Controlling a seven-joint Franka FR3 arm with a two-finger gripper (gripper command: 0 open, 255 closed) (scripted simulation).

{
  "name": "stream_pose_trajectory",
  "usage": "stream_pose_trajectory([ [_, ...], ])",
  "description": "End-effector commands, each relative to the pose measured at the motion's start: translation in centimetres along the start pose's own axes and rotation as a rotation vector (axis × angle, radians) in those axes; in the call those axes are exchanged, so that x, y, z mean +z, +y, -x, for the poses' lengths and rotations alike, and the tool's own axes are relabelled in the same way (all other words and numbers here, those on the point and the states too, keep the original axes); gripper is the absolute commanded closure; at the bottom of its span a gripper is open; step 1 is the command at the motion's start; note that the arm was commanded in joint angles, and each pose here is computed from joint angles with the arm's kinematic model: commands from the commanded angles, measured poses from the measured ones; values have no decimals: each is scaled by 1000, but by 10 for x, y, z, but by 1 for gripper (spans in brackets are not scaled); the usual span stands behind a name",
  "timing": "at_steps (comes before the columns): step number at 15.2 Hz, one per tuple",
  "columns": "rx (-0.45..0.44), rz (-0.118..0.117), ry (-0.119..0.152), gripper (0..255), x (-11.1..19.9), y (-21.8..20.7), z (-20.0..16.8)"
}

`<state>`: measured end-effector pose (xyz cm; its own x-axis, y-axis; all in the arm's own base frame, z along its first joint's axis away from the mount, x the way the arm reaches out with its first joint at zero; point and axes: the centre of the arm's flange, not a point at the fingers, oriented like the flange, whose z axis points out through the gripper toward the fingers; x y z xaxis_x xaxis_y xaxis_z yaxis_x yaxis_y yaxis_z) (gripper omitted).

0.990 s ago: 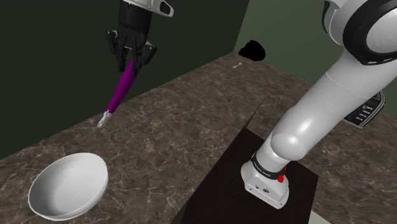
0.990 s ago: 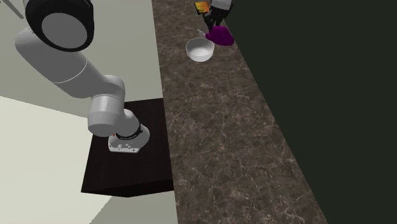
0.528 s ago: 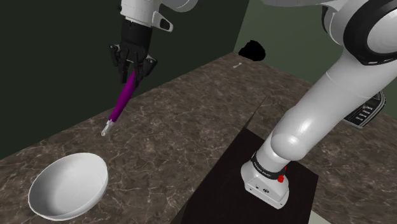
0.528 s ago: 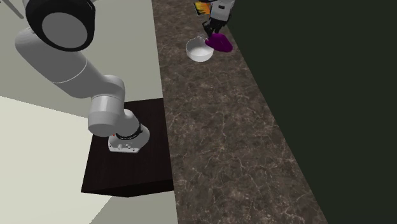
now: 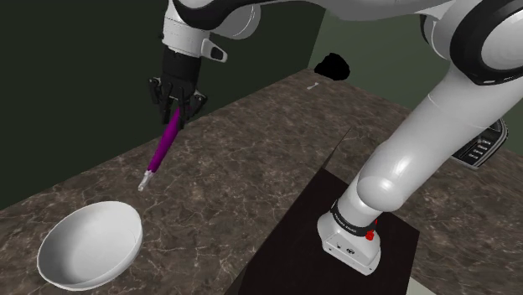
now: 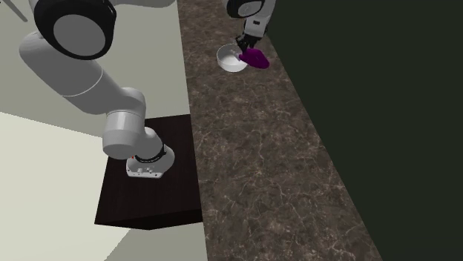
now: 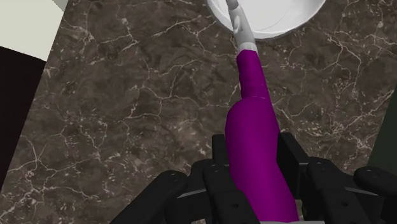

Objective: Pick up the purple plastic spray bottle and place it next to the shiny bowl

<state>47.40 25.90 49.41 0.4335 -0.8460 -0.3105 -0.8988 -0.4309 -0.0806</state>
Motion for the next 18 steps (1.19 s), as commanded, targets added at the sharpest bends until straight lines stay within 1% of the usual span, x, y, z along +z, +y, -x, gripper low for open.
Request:
stream_pose_trajectory([
  [1, 0, -1, 0, 255, 10, 1, -4],
  [18, 0, -1, 0, 255, 95, 8, -32],
])
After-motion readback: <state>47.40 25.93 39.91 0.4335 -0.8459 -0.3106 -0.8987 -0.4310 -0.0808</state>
